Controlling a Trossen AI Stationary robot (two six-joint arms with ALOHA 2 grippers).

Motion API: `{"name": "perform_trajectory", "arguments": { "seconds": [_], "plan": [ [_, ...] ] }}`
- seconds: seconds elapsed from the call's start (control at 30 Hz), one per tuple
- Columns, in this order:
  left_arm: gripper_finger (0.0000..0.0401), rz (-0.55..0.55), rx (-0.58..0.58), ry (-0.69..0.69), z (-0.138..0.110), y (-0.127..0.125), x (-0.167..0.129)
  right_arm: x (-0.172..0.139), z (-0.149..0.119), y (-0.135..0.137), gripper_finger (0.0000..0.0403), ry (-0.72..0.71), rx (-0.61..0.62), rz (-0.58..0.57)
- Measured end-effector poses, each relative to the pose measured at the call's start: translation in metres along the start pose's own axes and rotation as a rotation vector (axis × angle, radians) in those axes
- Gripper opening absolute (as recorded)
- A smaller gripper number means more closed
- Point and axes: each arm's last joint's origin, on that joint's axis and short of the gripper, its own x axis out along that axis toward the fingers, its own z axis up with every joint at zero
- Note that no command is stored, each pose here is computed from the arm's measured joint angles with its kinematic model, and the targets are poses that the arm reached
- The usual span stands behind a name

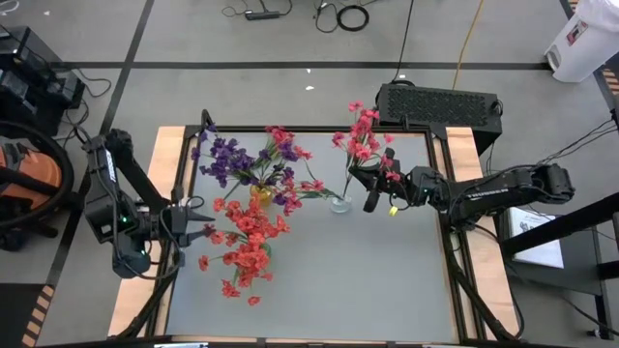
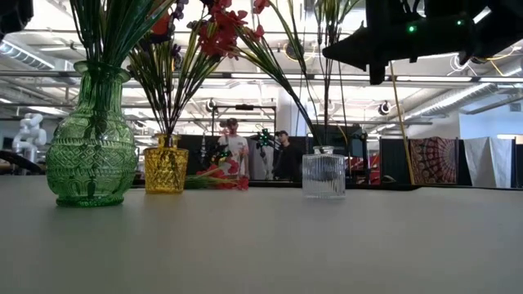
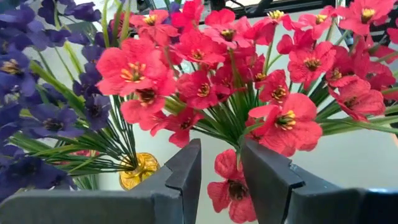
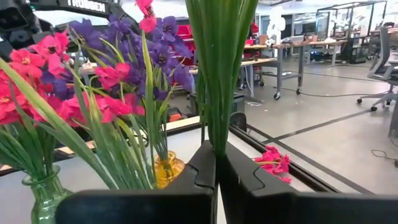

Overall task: Sort flowers into vase by color
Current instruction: Put the bottom pink flowers into the transparent vase

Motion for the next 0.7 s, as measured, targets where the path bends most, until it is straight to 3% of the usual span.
{"name": "perform_trajectory", "arguments": {
  "seconds": [0.53,0.7],
  "plan": [
    [0.0121,-0.070,0.015,0.100,-0.003,-0.009,0.003,0.014,-0.021,0.002,0.0001,0.058,-0.008,-0.007],
    [0.0121,-0.085,0.009,0.120,-0.004,-0.009,0.003,0.016,-0.024,0.002,0.0022,0.057,-0.009,-0.007]
  ]
}}
